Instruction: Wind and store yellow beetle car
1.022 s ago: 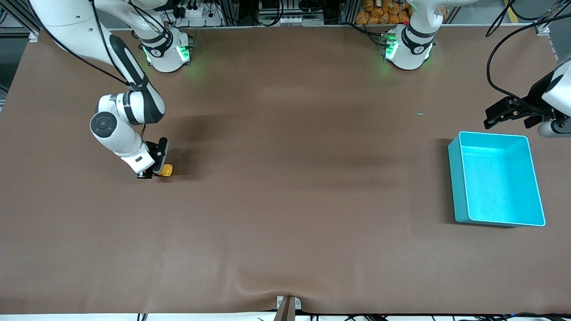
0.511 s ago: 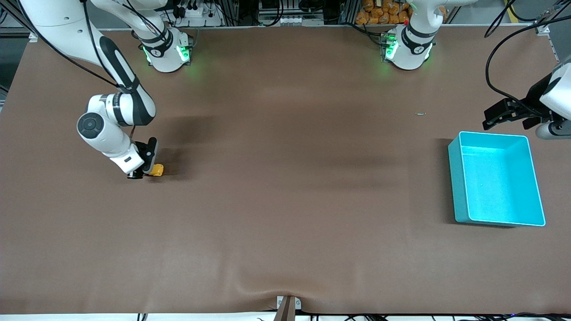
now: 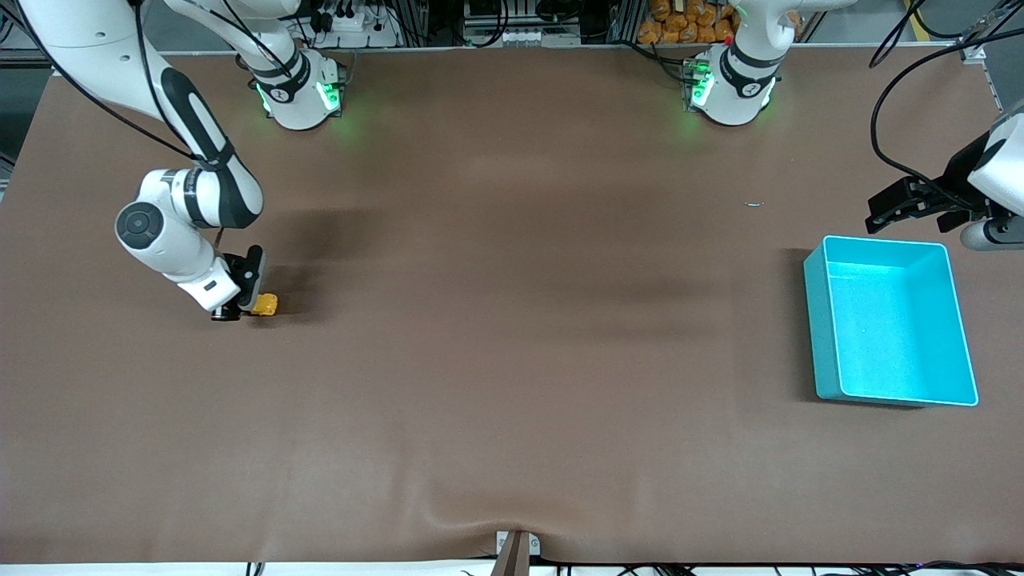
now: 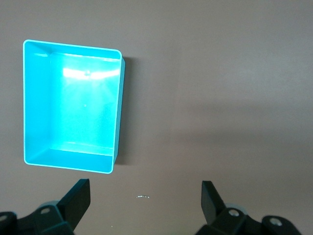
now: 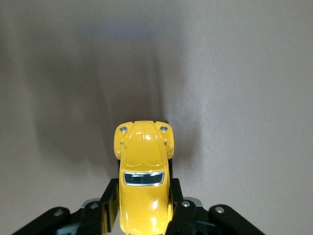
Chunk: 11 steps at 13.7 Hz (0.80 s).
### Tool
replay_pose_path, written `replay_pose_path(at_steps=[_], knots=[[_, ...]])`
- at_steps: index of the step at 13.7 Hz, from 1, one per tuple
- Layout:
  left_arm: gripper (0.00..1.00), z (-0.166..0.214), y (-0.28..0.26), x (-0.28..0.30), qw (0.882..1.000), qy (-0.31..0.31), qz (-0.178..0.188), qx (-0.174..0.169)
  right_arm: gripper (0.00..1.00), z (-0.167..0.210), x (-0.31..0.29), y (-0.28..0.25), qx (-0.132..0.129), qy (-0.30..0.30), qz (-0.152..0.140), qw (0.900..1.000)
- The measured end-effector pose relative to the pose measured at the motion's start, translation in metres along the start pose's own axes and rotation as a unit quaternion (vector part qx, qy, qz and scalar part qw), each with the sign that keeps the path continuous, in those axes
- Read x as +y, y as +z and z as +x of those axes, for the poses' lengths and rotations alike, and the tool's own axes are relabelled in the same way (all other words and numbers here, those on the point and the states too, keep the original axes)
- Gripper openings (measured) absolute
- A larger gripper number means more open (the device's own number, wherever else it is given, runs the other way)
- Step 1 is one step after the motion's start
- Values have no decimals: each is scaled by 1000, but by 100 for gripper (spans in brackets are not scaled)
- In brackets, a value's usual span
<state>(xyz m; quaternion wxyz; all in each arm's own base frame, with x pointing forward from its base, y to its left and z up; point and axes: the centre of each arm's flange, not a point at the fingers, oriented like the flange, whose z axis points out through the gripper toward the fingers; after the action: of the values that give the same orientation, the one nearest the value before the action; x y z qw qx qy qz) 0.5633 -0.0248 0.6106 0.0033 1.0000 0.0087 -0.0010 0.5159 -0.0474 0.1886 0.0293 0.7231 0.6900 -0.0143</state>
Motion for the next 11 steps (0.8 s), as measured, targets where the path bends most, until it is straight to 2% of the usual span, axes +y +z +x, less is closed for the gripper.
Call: replay_pose_path(at_steps=[11], knots=[[100,3,1,-8,1000,-7,0,5,45,-37,0,2,-1,-17,-2,1000]])
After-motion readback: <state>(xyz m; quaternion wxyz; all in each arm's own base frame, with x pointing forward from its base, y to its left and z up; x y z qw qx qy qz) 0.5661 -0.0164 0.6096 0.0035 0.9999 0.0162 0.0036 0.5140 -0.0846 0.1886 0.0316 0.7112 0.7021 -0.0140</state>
